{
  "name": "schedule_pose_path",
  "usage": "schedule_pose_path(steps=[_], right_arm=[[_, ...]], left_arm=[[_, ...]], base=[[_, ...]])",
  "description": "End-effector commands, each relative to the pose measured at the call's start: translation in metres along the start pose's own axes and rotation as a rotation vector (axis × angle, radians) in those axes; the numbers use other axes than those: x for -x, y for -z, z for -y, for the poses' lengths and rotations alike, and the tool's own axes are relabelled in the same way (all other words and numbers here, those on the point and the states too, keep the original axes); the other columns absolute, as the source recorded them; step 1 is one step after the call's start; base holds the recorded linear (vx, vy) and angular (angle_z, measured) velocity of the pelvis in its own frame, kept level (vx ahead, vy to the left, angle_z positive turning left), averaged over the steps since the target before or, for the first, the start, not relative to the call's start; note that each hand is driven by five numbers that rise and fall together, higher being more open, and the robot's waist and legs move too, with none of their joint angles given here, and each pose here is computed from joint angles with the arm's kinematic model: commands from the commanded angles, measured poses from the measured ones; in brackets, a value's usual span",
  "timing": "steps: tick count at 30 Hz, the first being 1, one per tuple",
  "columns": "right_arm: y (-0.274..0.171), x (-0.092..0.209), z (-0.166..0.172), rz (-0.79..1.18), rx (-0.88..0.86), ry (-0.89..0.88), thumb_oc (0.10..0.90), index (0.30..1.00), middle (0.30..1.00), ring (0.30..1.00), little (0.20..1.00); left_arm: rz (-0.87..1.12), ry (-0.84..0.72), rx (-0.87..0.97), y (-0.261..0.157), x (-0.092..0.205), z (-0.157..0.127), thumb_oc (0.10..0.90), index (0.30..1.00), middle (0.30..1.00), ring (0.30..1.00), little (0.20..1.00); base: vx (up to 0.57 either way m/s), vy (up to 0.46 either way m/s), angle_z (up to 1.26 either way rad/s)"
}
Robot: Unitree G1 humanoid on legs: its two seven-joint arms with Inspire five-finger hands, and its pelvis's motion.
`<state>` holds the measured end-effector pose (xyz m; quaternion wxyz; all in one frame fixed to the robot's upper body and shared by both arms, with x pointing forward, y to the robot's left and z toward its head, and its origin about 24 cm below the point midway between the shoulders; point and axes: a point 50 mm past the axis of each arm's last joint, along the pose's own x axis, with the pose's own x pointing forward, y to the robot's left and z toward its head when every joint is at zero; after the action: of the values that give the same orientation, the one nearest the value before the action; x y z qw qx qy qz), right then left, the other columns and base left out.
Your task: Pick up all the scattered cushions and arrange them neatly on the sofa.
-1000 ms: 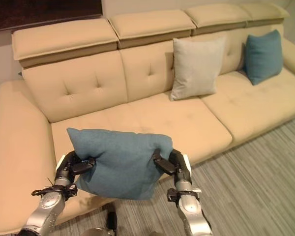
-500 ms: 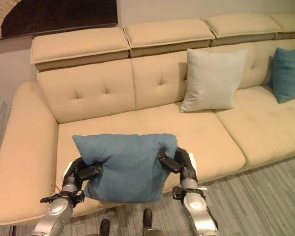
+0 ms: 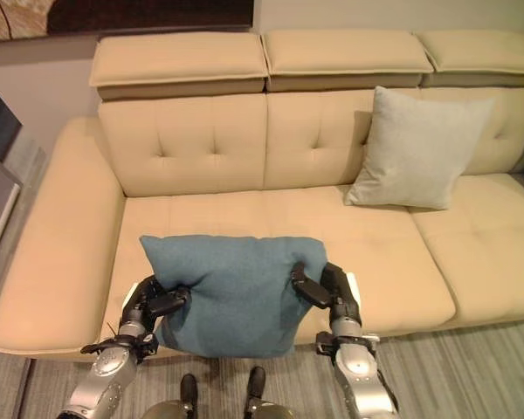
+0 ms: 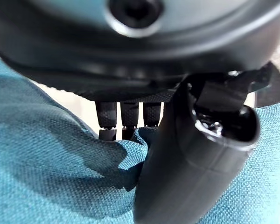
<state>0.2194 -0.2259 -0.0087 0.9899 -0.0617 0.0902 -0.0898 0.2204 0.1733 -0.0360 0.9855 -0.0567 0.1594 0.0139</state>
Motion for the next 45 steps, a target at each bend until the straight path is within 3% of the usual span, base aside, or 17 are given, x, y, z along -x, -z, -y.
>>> schedule_pose_path(steps=[1, 11, 31, 45], right_arm=[[-0.06, -0.012, -0.027, 0.304, -0.089, -0.111, 0.4, 0.3, 0.3, 0.3, 0.3], [-0.066, -0.015, -0.043, 0.323, -0.11, -0.172, 0.4, 0.3, 0.3, 0.3, 0.3], [-0.067, -0.014, -0.015, 0.327, -0.076, -0.105, 0.4, 0.3, 0.3, 0.3, 0.3], [-0.065, -0.012, -0.023, 0.317, -0.08, -0.128, 0.4, 0.3, 0.3, 0.3, 0.3]], left_arm=[[0.361, 0.164, 0.029, -0.074, -0.01, 0.027, 0.4, 0.3, 0.3, 0.3, 0.3], [0.38, 0.118, 0.02, -0.077, -0.005, 0.012, 0.4, 0.3, 0.3, 0.3, 0.3], [0.409, 0.175, 0.119, -0.082, -0.01, 0.034, 0.4, 0.3, 0.3, 0.3, 0.3], [0.449, 0.191, 0.081, -0.092, -0.005, 0.034, 0.4, 0.3, 0.3, 0.3, 0.3]], base=[[0.15, 0.113, -0.16], [0.09, 0.101, -0.22], [0.13, -0.109, 0.29], [0.14, 0.065, -0.07]])
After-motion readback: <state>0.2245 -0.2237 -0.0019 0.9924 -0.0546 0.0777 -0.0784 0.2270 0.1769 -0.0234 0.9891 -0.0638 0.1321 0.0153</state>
